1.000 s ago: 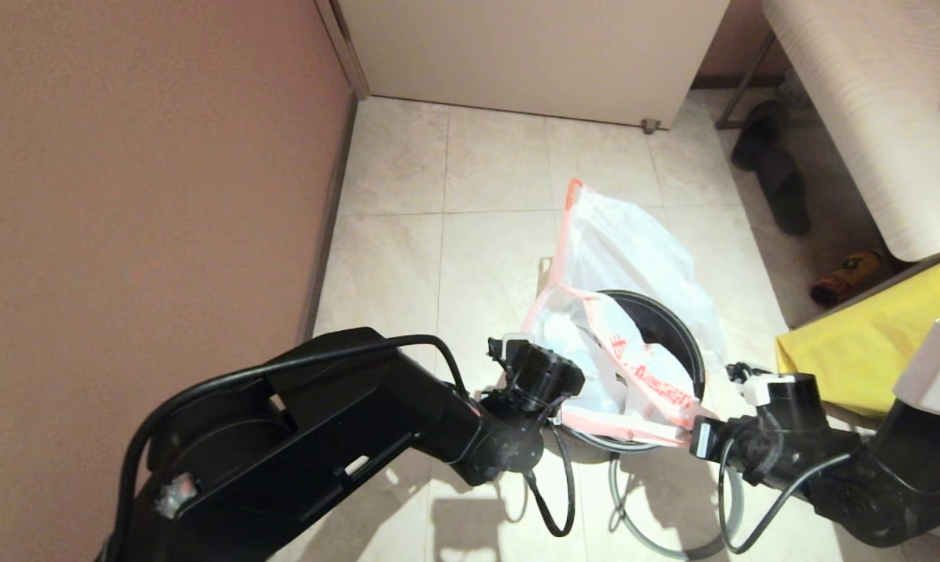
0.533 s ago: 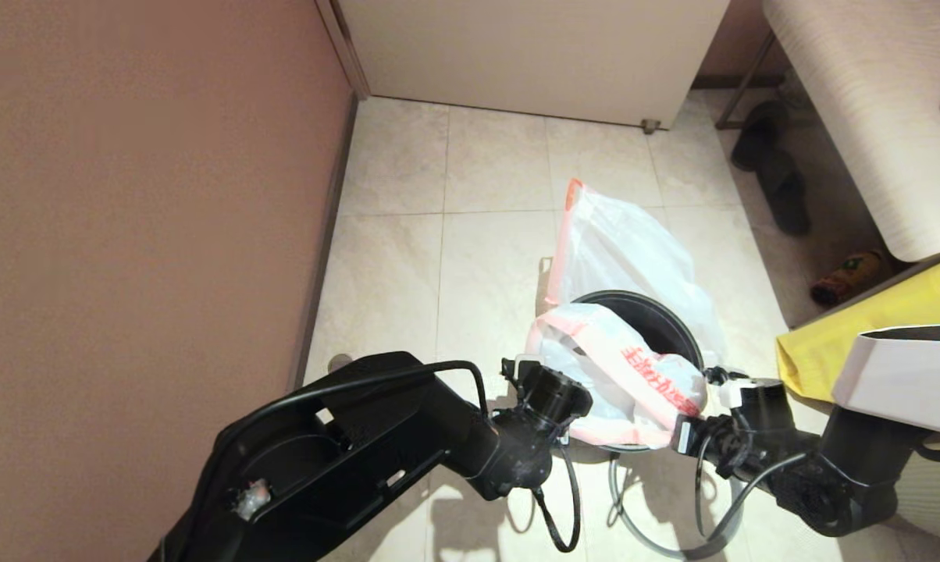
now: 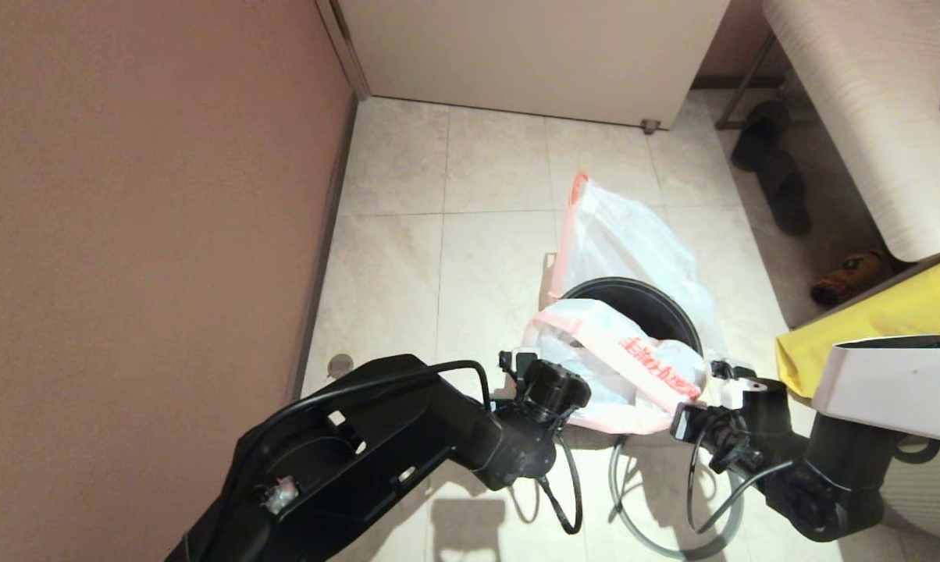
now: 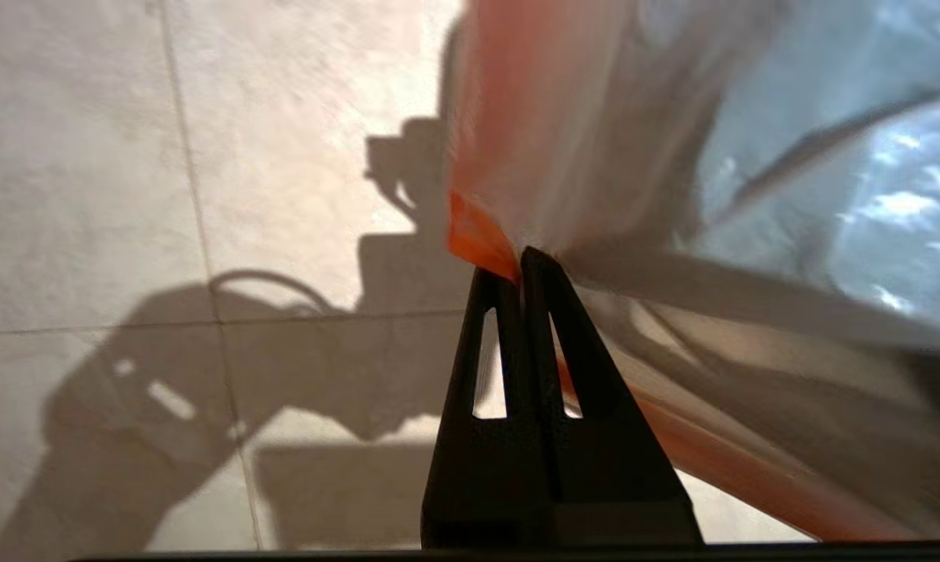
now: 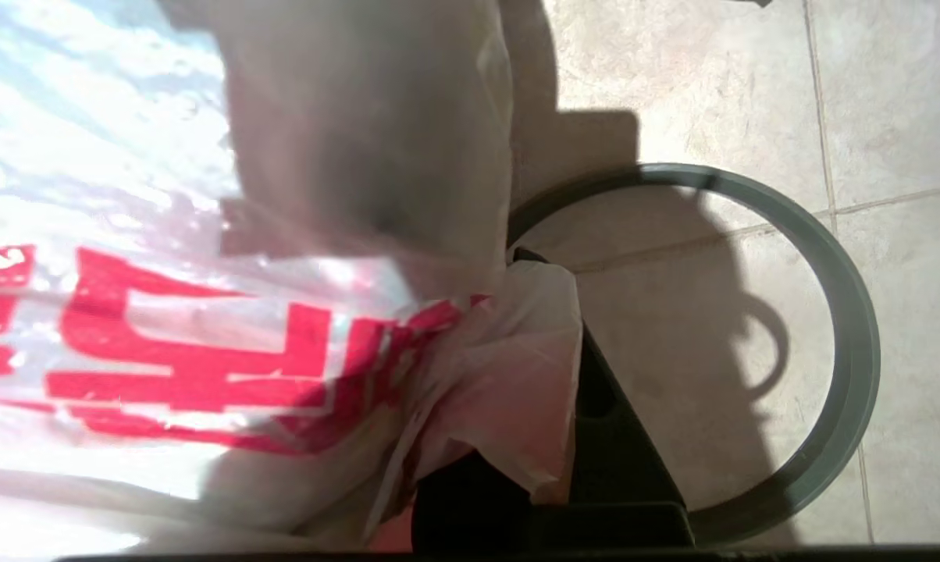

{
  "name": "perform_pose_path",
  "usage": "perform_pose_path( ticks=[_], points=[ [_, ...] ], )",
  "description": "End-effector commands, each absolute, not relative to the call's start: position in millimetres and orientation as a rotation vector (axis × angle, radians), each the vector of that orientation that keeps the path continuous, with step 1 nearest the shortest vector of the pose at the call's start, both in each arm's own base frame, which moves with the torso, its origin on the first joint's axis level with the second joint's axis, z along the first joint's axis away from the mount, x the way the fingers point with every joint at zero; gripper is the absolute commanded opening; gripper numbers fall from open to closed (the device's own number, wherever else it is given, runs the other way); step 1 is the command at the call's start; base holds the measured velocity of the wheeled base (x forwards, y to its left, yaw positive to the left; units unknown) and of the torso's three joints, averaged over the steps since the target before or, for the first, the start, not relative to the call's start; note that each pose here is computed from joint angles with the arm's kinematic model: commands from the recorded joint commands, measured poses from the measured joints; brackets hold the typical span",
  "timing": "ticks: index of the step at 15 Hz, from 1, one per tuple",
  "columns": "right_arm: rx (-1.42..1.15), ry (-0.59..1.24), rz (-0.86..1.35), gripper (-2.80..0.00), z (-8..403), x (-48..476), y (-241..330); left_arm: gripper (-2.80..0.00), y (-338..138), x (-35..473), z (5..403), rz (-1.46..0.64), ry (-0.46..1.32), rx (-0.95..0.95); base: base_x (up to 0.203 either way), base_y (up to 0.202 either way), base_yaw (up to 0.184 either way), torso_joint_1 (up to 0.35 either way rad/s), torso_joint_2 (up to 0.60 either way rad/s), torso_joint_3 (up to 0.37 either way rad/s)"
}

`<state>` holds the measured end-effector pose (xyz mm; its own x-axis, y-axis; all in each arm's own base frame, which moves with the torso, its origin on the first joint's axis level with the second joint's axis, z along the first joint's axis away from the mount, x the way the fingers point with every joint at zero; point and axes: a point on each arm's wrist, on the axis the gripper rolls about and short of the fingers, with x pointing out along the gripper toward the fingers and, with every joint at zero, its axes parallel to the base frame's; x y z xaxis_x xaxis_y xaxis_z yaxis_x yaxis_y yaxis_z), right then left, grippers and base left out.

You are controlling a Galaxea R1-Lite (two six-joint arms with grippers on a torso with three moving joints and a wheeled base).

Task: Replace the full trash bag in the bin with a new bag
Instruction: Put the new garbage bag on the trash can

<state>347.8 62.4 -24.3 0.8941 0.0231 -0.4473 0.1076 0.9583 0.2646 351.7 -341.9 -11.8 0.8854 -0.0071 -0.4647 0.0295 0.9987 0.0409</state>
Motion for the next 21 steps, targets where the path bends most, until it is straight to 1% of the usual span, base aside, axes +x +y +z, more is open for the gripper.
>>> perform_pose_path(
  ticks=[1, 3, 5, 8, 11, 13, 15, 17, 21],
  points=[
    [0.288, 0.456, -0.054, -2.8, -34, 349, 63, -2.8, -341, 355, -19, 0.003, 0.48, 0.045, 0.0, 0.0, 0.0, 0.0, 0.0, 0.0],
    [0.292, 0.396, -0.067, -2.8, -32, 350, 65, -2.8, -339, 357, -15, 0.025, 0.468, 0.036, 0.0, 0.0, 0.0, 0.0, 0.0, 0.0],
    [0.298, 0.322, -0.075, -2.8, -27, 352, 70, -2.8, -336, 359, 2, 0.024, 0.432, 0.008, 0.0, 0.0, 0.0, 0.0, 0.0, 0.0],
    [0.305, 0.284, -0.061, -2.8, -18, 355, 75, -2.8, -324, 366, 22, 0.04, 0.409, 0.011, 0.0, 0.0, 0.0, 0.0, 0.0, 0.0],
    [0.3, 0.219, -0.069, -2.8, -15, 374, 82, -2.8, -286, 387, 4, 0.128, 0.45, 0.049, 0.0, 0.0, 0.0, 0.0, 0.0, 0.0],
    [0.279, 0.204, -0.109, -2.8, -14, 376, 85, -2.8, -273, 399, 7, 0.159, 0.422, 0.02, 0.0, 0.0, 0.0, 0.0, 0.0, 0.0],
    [0.283, 0.187, -0.11, -2.8, -5, 372, 85, -2.8, -272, 391, 16, 0.156, 0.416, 0.021, 0.0, 0.0, 0.0, 0.0, 0.0, 0.0],
    [0.28, 0.204, -0.1, -2.8, 0, 362, 84, -2.8, -282, 370, 24, 0.118, 0.418, 0.033, 0.0, 0.0, 0.0, 0.0, 0.0, 0.0],
    [0.276, 0.203, -0.05, -2.8, 12, 348, 98, -2.8, -287, 365, 30, 0.099, 0.39, 0.015, 0.0, 0.0, 0.0, 0.0, 0.0, 0.0]
  ],
)
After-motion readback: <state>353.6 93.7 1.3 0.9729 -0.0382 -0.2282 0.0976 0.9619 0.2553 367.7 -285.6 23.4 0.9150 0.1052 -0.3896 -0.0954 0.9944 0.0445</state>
